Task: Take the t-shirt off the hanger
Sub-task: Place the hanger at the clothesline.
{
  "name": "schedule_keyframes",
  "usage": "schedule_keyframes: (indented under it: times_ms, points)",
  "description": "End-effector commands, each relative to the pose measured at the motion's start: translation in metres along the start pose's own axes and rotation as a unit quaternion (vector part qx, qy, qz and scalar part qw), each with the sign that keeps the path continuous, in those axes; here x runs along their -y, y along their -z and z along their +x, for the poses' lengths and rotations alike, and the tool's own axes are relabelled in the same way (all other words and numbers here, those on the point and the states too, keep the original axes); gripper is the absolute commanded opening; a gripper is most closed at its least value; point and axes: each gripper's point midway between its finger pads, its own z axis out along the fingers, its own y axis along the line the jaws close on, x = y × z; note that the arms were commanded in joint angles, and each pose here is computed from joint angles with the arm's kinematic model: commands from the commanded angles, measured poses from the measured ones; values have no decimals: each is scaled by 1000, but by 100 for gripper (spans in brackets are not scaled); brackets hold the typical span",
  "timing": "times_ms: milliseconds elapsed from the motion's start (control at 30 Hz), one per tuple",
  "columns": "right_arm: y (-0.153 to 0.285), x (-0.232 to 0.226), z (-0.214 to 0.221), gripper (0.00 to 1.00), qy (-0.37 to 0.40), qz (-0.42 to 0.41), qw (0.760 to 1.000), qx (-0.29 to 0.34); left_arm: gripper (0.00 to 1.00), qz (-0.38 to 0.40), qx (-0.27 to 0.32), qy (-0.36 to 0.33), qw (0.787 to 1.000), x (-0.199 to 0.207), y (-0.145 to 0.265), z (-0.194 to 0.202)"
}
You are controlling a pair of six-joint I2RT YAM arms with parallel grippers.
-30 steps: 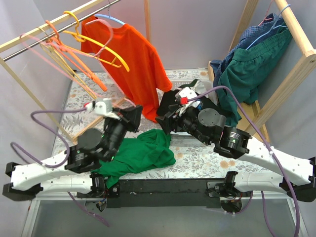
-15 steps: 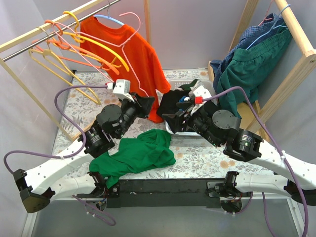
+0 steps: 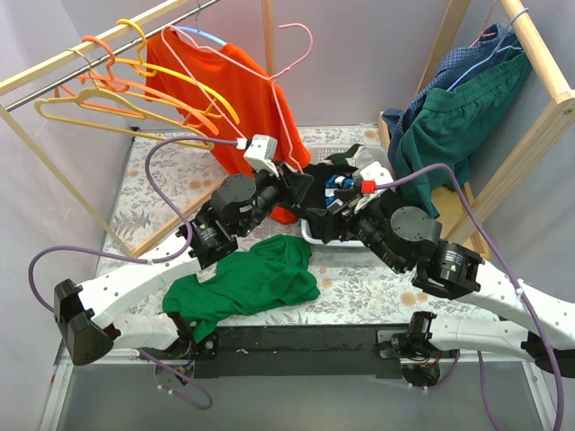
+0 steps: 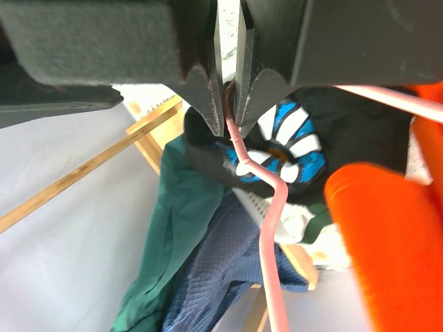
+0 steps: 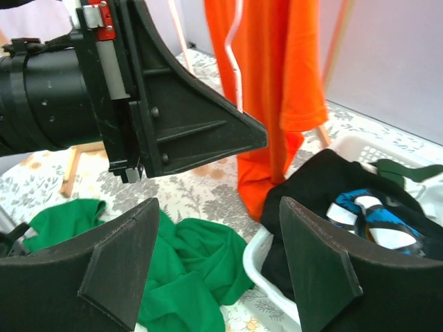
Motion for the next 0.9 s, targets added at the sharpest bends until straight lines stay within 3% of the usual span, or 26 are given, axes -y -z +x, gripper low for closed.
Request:
schedule_keyframes:
  times_ms: [0,267,667,867]
  points:
    - [10,25,-9,77,-3,55,998,20,0,47,50,2,998,33,-4,-38]
    - [32,57,-2,77,1,120,993,13,0,76,63,36,994,49,-30,-23]
    - [58,75,-11,77,-5,141,990,23,0,73,149,106,980,48,-50,-40]
    - [61,75,-16,77,-6,135,990,27,0,50,127,147,980,23,-76,-36]
